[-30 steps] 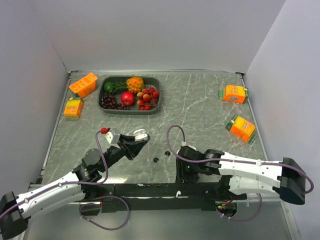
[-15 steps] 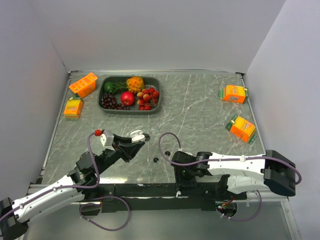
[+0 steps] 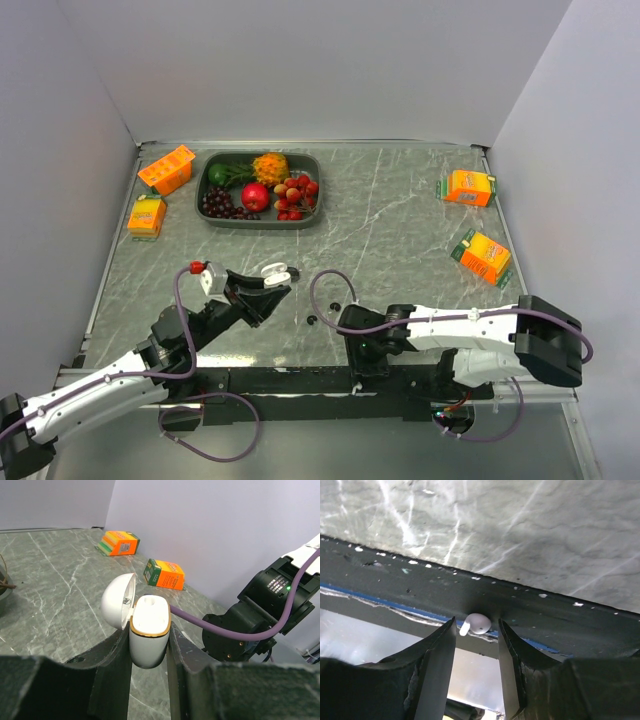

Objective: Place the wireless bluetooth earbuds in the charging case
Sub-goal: Pick up the earbud from the center of the board, then place the earbud at the center of the board.

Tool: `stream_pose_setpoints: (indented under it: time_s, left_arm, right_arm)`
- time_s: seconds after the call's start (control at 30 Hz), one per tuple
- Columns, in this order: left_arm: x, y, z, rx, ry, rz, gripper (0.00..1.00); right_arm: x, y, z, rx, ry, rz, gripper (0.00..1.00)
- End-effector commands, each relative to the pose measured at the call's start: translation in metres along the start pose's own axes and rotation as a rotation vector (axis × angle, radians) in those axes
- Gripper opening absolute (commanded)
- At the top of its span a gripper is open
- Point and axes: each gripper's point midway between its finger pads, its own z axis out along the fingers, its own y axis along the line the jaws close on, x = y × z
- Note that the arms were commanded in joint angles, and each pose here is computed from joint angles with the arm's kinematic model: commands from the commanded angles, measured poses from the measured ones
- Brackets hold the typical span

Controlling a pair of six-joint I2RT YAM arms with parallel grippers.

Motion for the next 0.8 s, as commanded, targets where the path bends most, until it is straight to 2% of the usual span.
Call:
stream_pose_setpoints:
  time_s: [0.0, 0.47, 0.77]
  left_arm:
    - [-0.007, -0.004, 0.0, 0.009, -0.029, -0.011, 0.01]
    - [-0.006, -0.005, -0.001, 0.003, -0.021, -0.007, 0.01]
    - [-0.008, -0.005, -0.002, -0.004, -0.026, -0.004, 0.01]
  right_arm:
    - [0.002, 0.016, -0.004, -0.036, 0.014, -0.004, 0.45]
    - [0.006, 0.013, 0.001, -0.025, 0.04, -0.014, 0.32]
    - [-0.012, 0.016, -0.009, 0.006, -0.03, -0.047, 0.11]
